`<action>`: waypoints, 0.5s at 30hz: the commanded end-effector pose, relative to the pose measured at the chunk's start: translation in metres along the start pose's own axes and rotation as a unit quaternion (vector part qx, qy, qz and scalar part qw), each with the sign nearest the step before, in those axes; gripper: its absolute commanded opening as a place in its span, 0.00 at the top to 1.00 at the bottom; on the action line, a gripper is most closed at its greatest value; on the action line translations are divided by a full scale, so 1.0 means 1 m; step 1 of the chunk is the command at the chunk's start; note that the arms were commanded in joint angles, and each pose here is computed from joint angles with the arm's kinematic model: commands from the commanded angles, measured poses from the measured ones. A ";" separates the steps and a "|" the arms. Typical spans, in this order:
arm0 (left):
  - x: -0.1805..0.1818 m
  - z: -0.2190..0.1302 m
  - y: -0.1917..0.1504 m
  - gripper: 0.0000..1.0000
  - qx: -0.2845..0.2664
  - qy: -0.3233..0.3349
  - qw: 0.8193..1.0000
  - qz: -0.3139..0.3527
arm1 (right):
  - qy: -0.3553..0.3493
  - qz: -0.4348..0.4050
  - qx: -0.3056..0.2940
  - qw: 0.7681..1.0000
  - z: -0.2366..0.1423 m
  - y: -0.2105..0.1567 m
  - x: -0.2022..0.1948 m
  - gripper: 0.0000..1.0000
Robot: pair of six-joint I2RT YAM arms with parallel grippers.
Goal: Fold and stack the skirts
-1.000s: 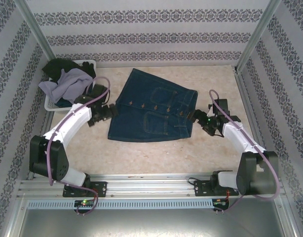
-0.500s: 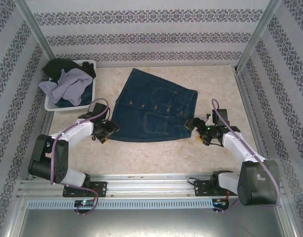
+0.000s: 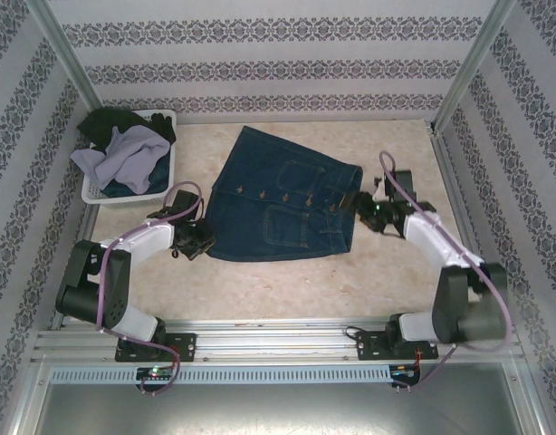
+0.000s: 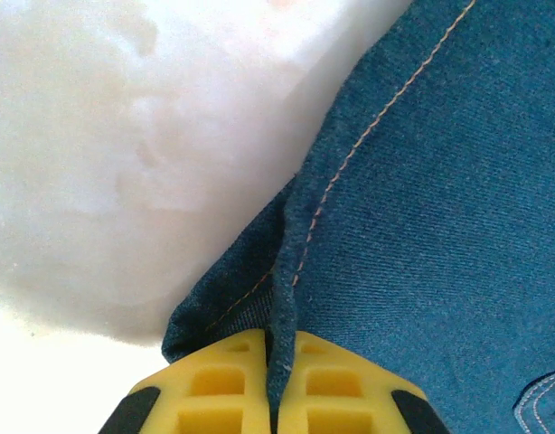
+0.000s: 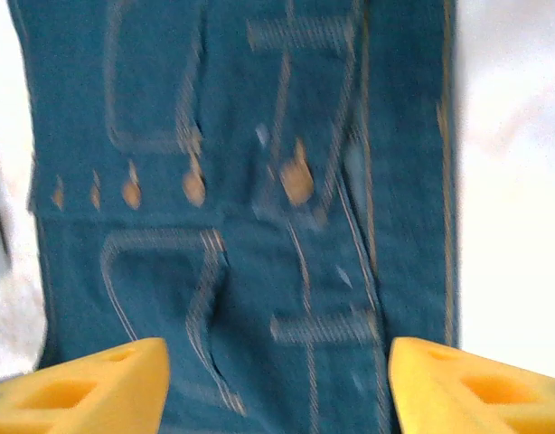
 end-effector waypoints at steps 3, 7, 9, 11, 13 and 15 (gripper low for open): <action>0.005 0.000 -0.003 1.00 0.001 0.014 1.000 0.014 | -0.015 -0.022 0.010 1.000 0.037 0.030 0.008 0.53; 0.003 0.002 -0.001 1.00 0.003 0.012 1.000 0.019 | -0.027 -0.020 0.044 0.998 0.062 0.027 0.006 0.62; 0.001 0.002 -0.001 1.00 0.004 0.008 1.000 0.020 | -0.045 -0.021 0.044 0.998 0.069 0.028 0.001 0.66; 0.000 0.001 0.000 1.00 0.004 0.005 1.000 0.023 | -0.059 -0.018 0.051 0.997 0.075 0.027 -0.005 0.67; 0.000 0.001 0.000 1.00 0.005 0.006 1.000 0.026 | -0.063 -0.017 0.061 0.996 0.079 0.024 -0.008 0.67; 0.000 0.001 0.000 1.00 0.005 0.007 1.000 0.027 | -0.062 -0.019 0.075 0.995 0.084 0.018 -0.007 0.67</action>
Point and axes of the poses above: each hand's point on the last joint's axis, 136 mm out from that joint toward the fingers, its own z axis out along the fingers, its own x axis along the line the jaws close on, y = z × x, the point moved 5 cm from there along -z, back along the fingers, and after that the axes turned 12 degrees about z, right-handed, at the moved point
